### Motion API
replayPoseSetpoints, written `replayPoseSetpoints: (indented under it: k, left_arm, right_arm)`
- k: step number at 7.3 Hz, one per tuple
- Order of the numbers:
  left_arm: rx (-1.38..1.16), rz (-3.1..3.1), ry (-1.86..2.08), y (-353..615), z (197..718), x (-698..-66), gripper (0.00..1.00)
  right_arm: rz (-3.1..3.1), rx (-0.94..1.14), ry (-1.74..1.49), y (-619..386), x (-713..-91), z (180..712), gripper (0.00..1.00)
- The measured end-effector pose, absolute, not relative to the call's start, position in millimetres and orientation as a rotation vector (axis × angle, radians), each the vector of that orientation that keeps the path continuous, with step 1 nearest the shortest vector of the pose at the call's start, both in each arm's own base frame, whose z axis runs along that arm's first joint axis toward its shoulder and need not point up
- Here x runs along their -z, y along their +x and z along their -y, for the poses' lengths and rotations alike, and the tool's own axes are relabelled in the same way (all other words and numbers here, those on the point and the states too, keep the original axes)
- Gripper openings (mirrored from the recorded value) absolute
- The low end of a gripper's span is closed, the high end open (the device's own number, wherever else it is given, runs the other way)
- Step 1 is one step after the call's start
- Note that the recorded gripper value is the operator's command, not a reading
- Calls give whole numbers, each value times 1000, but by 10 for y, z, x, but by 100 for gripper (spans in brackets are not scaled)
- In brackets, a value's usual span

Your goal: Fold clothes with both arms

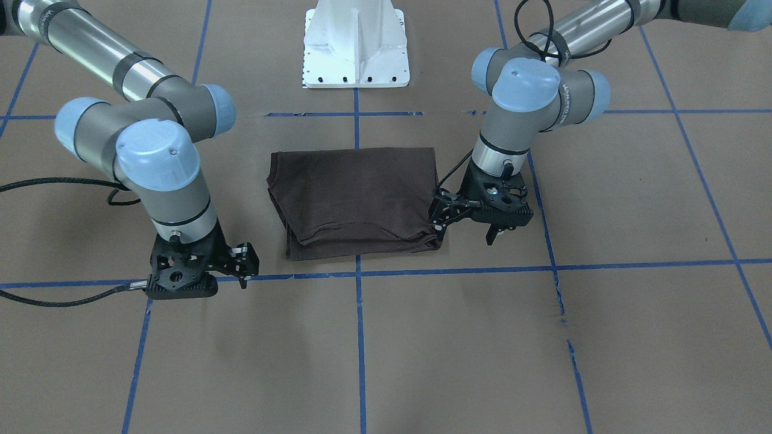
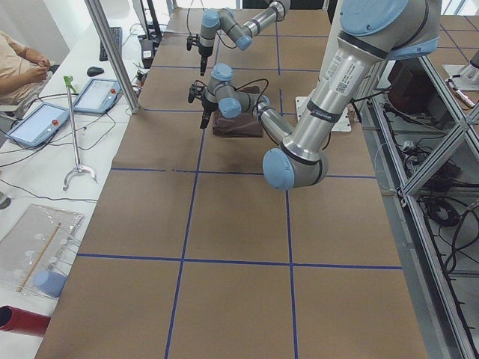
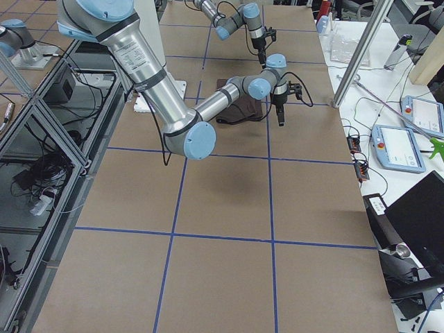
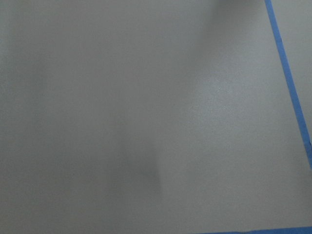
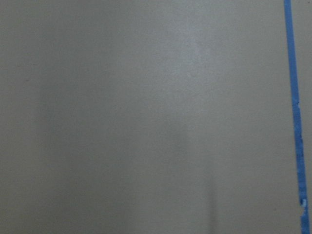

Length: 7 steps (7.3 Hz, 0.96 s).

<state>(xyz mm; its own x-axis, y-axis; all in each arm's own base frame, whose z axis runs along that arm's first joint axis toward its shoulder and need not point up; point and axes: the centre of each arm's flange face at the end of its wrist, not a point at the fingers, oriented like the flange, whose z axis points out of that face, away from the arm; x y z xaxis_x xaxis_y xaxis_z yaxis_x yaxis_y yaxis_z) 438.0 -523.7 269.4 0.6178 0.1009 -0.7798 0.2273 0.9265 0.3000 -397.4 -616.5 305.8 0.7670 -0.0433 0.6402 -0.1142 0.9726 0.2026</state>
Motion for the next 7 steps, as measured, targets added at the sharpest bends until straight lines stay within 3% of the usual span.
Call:
replayPoseSetpoints:
  k: [3,5,7]
  left_arm:
    - [-38,-814,445,3487,4996,-2696,100]
    - [-130,-703,486,2708,5033,-3030,100]
    - [-219,-625,490,1871,5142,-3502,100]
  right_arm:
    - [665,84,239,-2540,-3574,6312,100]
    - [653,197,238,-1269,-4385,6276,100]
    - [642,236,191,-233,-5459,5739,100]
